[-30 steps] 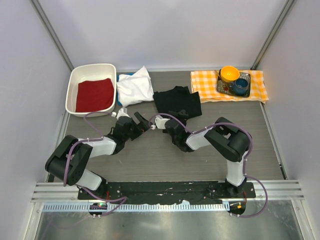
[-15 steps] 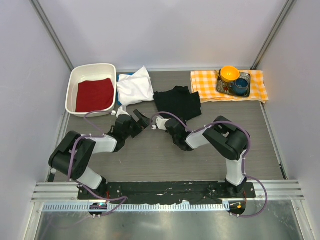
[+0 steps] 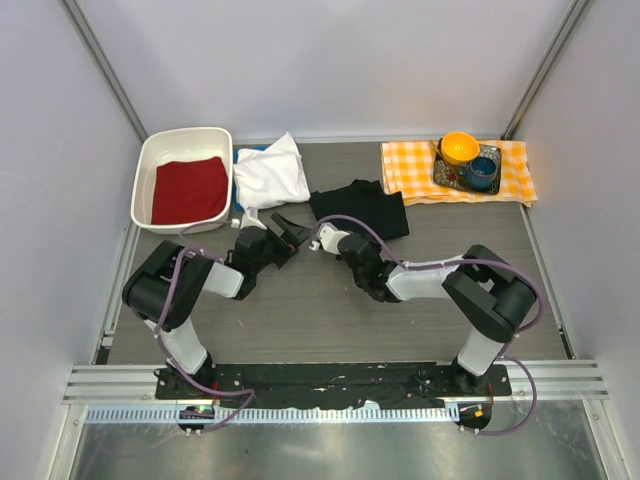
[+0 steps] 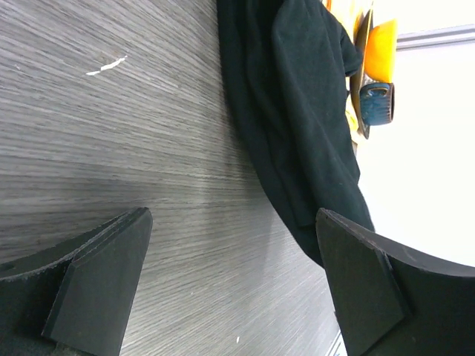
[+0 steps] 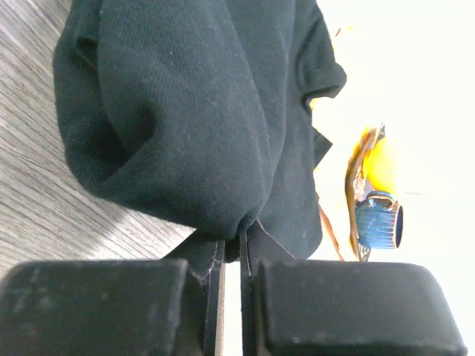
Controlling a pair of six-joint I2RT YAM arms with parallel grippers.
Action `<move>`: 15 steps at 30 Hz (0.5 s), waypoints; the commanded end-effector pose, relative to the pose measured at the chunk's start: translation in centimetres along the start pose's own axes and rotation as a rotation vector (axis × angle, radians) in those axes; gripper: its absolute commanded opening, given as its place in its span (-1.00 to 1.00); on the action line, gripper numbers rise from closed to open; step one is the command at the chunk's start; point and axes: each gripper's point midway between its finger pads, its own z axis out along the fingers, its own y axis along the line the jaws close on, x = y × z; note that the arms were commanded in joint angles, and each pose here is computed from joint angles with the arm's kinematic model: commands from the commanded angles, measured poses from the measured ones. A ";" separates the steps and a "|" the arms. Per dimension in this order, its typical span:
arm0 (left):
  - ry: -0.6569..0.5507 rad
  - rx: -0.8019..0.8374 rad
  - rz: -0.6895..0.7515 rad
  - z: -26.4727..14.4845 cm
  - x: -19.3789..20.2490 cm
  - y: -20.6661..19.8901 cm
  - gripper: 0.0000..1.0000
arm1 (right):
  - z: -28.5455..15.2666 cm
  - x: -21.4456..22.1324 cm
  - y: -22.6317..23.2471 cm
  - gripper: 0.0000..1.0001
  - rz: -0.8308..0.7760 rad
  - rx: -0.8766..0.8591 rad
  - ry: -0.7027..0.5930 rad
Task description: Fold and stack the t-shirts
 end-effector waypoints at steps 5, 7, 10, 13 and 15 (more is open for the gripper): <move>0.094 -0.100 -0.098 0.1 3.1 4.6 1.00 | -3.0 -3.2 -3.7 -0.99 0.081 0.053 -0.075; 0.104 -0.095 -0.114 0.3 3.4 4.6 0.99 | -3.5 -3.3 -4.0 -0.99 0.083 0.060 -0.077; 0.117 -0.074 -0.143 0.7 3.7 4.3 1.00 | -3.9 -3.5 -3.8 -0.99 0.075 0.057 -0.080; 0.119 -0.053 -0.168 1.0 4.1 3.9 0.99 | -4.2 -3.6 -3.6 -0.99 0.070 0.056 -0.084; 0.119 -0.035 -0.197 1.2 4.3 3.7 1.00 | -4.3 -3.7 -3.6 -0.98 0.068 0.054 -0.090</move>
